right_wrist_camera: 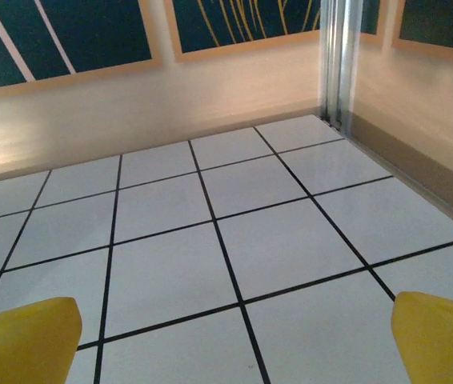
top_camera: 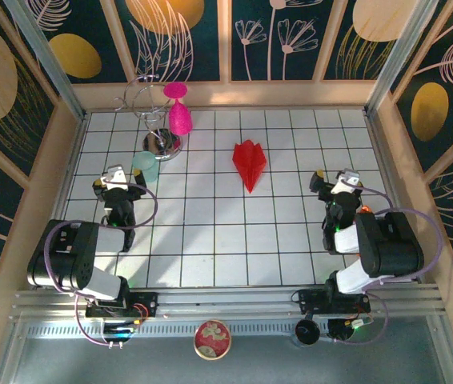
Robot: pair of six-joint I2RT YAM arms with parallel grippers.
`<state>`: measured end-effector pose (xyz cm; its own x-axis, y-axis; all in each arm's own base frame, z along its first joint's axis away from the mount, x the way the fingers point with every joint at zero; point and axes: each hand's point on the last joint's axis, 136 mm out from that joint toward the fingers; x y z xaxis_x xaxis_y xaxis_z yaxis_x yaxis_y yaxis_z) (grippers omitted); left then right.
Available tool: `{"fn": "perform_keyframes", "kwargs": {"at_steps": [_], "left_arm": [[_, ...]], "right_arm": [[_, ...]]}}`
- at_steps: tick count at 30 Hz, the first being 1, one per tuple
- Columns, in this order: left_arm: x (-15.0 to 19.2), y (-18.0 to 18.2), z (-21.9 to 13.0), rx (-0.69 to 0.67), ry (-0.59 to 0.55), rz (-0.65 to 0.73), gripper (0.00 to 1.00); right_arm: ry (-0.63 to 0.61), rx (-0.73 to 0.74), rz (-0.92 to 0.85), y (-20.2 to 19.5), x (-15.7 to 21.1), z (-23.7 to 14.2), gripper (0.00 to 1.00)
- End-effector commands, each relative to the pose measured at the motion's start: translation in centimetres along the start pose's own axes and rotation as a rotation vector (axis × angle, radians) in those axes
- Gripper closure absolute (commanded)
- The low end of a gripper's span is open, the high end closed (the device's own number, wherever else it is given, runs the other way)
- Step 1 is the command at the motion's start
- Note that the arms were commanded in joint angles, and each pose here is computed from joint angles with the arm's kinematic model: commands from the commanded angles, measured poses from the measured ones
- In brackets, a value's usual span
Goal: Fold a paper plane with a square sheet of paper (pick it up from the middle)
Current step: Reset both arms
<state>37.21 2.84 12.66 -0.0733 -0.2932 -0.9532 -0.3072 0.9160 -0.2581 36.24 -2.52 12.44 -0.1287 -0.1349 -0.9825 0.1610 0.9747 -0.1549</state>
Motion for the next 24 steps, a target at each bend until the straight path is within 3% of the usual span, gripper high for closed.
{"fn": "perform_keyframes", "kwargs": {"at_steps": [1, 7, 8, 16, 24], "left_arm": [[-1.9, -0.9, 0.2, 0.058, -0.067, -0.033, 0.01], [-2.0, 0.7, -0.7, 0.039, -0.131, -0.076, 0.01], [-1.5, 0.8, -0.5, 0.024, -0.092, -0.075, 0.01], [-1.9, 0.5, -1.1, 0.058, -0.128, -0.073, 0.01], [-1.5, -0.1, -0.5, 0.073, -0.094, -0.057, 0.01]], "right_arm": [[-0.061, -0.016, -0.011, 0.2, -1.0, -0.3, 0.01], [-0.033, -0.022, -0.010, 0.3, -0.8, 0.6, 0.01], [-0.032, -0.023, -0.008, 0.2, -0.7, 0.6, 0.01], [-0.026, -0.021, 0.005, 0.0, -0.6, 0.8, 0.01], [-0.026, -0.020, 0.006, -0.1, -0.7, 0.8, 0.01]]}}
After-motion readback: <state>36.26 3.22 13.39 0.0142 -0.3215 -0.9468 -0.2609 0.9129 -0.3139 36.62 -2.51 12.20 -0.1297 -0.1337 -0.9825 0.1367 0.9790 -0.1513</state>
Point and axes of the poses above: each hand's point on the last joint's axis, 136 mm out from that joint toward the fingers, its own z axis out along the fingers, its own y axis along the line the jaws close on, x = y × z, and after that the axes turned 15 degrees about -z, right-handed
